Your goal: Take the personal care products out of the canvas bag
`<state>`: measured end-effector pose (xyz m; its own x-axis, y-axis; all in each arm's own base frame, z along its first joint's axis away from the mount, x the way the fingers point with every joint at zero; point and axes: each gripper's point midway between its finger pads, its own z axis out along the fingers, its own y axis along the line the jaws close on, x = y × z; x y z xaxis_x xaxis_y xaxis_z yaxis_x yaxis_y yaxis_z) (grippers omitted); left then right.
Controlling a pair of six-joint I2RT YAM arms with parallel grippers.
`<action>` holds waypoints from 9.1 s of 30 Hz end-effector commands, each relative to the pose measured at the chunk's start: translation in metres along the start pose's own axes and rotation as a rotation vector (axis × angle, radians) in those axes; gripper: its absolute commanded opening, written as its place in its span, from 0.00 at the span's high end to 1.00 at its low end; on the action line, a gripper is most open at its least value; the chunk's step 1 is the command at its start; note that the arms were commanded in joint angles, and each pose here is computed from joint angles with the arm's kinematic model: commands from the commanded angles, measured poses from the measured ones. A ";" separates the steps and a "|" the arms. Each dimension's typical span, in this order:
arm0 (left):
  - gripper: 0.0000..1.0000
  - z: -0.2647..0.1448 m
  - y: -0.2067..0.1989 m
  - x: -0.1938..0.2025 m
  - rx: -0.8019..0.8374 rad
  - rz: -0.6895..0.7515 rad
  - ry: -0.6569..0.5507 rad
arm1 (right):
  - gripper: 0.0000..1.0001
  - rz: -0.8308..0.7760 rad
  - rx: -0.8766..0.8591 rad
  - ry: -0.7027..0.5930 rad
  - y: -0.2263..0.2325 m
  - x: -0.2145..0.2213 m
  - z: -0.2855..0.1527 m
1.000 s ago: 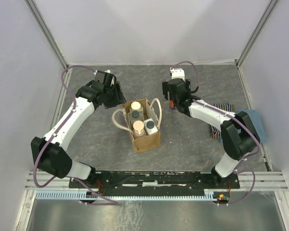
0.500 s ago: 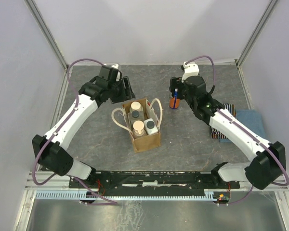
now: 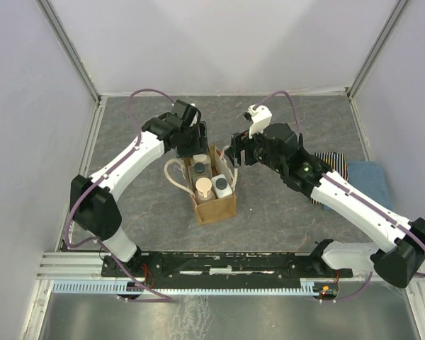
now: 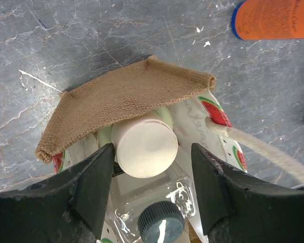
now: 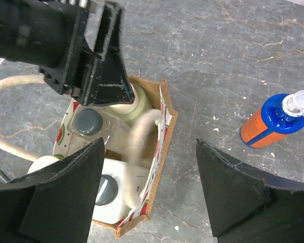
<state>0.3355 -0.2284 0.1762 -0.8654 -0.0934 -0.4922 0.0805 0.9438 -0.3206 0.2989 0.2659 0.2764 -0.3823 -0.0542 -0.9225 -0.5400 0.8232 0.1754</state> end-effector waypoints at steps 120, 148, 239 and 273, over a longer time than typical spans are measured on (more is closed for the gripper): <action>0.26 -0.086 0.070 -0.102 -0.147 -0.128 -0.304 | 0.36 -0.047 0.171 0.079 0.086 -0.020 0.068; 0.29 -0.078 -0.032 -0.065 0.149 0.046 -0.265 | 0.37 0.009 0.376 -0.345 -0.022 -0.204 -0.018; 0.28 -0.088 -0.048 0.107 0.014 0.263 0.227 | 0.00 0.093 0.608 -0.012 -0.116 0.016 0.005; 0.87 -0.171 -0.113 -0.037 0.072 0.213 -0.213 | 0.00 0.084 0.620 -0.035 -0.122 0.006 -0.015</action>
<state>0.2539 -0.2682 0.3204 -0.7871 0.1680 -0.5936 0.3169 0.9356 -0.1555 0.3512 0.1638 0.2283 -0.4316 0.0055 -0.9020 0.0185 0.9998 -0.0027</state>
